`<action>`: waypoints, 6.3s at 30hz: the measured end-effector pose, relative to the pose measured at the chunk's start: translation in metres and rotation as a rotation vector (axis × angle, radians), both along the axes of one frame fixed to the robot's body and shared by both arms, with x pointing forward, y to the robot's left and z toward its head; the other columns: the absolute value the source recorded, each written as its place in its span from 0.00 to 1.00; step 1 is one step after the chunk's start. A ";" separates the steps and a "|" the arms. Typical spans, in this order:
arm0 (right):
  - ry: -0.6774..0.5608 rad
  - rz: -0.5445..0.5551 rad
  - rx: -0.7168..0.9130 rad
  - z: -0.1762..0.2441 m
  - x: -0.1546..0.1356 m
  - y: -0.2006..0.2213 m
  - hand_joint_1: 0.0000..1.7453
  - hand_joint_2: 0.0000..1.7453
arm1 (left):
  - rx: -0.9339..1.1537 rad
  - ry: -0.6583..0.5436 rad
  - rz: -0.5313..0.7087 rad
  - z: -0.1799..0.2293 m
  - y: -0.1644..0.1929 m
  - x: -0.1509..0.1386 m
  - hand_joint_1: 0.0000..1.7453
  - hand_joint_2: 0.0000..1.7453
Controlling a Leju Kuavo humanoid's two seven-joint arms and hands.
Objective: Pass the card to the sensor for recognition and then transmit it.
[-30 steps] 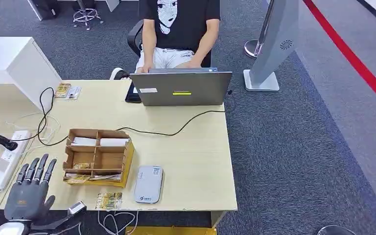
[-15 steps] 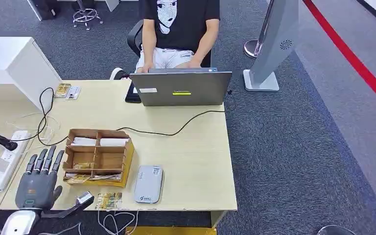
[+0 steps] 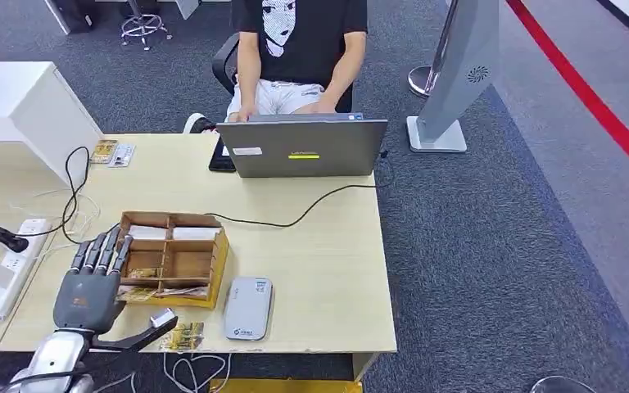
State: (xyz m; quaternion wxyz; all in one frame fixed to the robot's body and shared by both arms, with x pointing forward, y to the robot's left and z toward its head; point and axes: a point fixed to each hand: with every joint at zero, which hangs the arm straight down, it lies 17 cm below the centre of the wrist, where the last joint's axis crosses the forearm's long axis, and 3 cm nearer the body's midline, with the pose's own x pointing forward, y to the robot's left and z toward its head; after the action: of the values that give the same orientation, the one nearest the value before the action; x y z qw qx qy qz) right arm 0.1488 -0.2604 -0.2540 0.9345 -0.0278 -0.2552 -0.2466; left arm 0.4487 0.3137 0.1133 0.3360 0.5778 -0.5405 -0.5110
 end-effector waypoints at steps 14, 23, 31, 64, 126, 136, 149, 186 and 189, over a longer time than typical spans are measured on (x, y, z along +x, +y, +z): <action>0.003 -0.013 -0.001 0.000 -0.001 -0.002 0.00 1.00 | 0.002 0.032 -0.082 -0.013 -0.032 -0.008 0.00 1.00; 0.005 -0.024 -0.001 -0.001 -0.002 -0.004 0.00 1.00 | -0.007 0.044 -0.094 -0.020 -0.046 -0.013 0.00 1.00; 0.009 -0.032 -0.001 -0.001 -0.003 -0.005 0.00 1.00 | -0.003 0.060 -0.109 -0.024 -0.052 -0.016 0.00 1.00; 0.019 -0.024 -0.010 -0.002 -0.006 -0.004 0.00 1.00 | -0.008 0.064 -0.099 -0.021 -0.041 -0.022 1.00 1.00; 0.009 0.135 -0.001 0.000 0.003 0.012 0.00 1.00 | 0.020 -0.233 0.121 0.196 0.098 0.110 1.00 1.00; 0.011 0.145 -0.005 0.000 0.002 0.013 0.00 1.00 | 0.004 -0.221 0.113 0.186 0.093 0.106 0.00 1.00; 0.071 0.011 -0.030 -0.006 -0.010 -0.005 0.00 1.00 | -0.253 -0.498 -0.122 0.185 -0.011 -0.036 0.00 1.00; 0.436 0.061 -0.074 -0.025 -0.078 -0.001 0.00 1.00 | -2.037 0.027 0.548 -0.248 0.048 -0.217 0.00 1.00; 0.466 0.102 -0.058 -0.025 -0.083 0.007 0.05 1.00 | -2.088 0.106 0.763 -0.293 0.036 -0.244 0.47 1.00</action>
State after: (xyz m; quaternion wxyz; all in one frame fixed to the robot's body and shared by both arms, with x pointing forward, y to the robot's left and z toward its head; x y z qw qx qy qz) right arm 0.0659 -0.2533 -0.2794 0.9782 -0.0978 -0.0406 -0.1785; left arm 0.2049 0.3499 -0.1794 0.8151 0.1169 -0.4769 0.3075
